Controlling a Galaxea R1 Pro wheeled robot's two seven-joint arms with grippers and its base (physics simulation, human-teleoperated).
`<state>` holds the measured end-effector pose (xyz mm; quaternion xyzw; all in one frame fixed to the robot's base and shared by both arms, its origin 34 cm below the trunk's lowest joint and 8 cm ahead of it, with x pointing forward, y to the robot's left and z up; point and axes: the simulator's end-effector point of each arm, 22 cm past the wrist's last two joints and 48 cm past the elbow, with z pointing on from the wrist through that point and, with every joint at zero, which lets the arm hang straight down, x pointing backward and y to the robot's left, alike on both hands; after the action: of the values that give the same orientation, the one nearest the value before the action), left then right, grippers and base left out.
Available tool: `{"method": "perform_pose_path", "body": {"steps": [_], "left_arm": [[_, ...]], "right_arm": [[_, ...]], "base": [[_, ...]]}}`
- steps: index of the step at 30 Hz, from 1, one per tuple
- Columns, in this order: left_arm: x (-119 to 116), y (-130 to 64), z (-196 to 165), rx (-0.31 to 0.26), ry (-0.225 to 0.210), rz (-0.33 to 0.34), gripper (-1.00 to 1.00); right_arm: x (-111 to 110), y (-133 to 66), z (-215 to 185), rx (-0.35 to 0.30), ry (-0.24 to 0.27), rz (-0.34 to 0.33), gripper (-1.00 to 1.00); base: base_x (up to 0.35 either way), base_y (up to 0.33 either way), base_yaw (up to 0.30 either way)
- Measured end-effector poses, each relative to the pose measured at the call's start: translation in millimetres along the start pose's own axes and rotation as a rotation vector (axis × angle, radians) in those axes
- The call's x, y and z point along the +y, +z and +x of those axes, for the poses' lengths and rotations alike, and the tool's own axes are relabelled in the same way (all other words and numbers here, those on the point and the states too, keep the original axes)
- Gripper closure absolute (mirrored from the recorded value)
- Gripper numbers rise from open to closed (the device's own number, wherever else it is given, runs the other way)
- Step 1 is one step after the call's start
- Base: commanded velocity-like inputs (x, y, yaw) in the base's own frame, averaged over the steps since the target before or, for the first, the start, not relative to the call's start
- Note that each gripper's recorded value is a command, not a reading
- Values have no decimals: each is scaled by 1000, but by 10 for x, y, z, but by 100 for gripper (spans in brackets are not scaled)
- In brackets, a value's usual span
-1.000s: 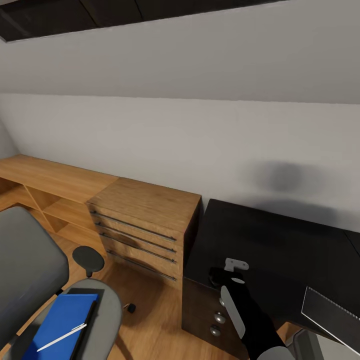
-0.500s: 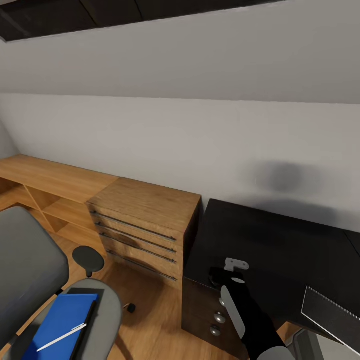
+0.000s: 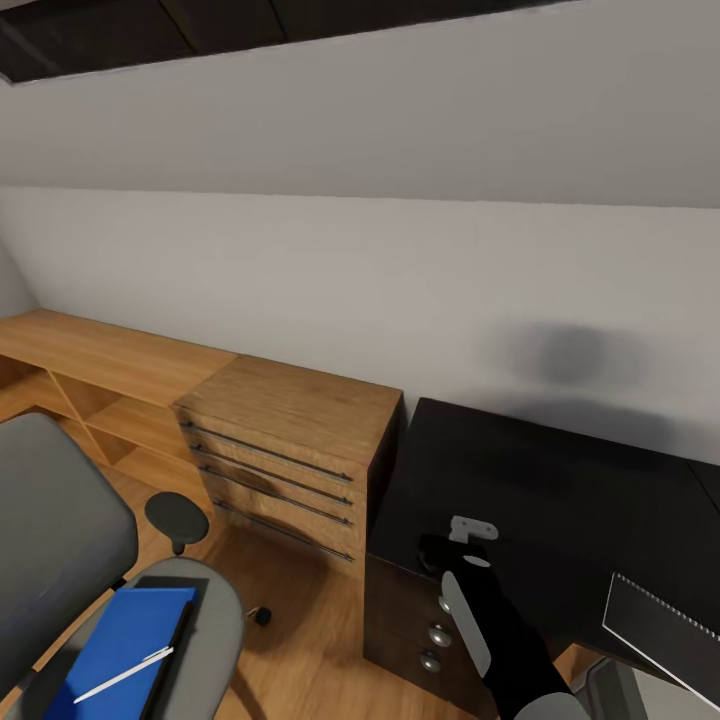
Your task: In the bedroom, organize the workspace by keeping the computer under the desk, ensuring the monitor is on the desk, placing the keyboard on the desk next to the monitor, placing the mouse on the desk next to the keyboard, moving the folder from the swivel chair onto the desk next to the mouse, stacking the notebook on top of the folder with the pen on top of the notebook, and positioning the swivel chair next to the desk.
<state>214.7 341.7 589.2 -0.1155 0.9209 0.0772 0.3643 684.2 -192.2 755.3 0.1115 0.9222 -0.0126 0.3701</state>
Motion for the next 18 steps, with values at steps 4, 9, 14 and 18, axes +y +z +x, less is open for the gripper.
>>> {"method": "perform_pose_path", "body": {"steps": [4, 9, 14, 18], "left_arm": [[0, 0, 2, 1, 0, 0, -100], [1, 0, 3, 1, 0, 0, -100], [7, 1, 1, 1, 0, -1, -100], [9, 1, 1, 1, 0, -1, -100]], "right_arm": [[1, 0, 3, 1, 0, 0, -100], [10, -1, 16, 6, -1, -1, -100], [17, -2, 28, 10, -1, -3, -100], [26, -3, 38, 15, 4, -6, -100]], "base": [[0, 0, 0], [0, 0, 0], [0, 0, 0], [0, 0, 0]]}}
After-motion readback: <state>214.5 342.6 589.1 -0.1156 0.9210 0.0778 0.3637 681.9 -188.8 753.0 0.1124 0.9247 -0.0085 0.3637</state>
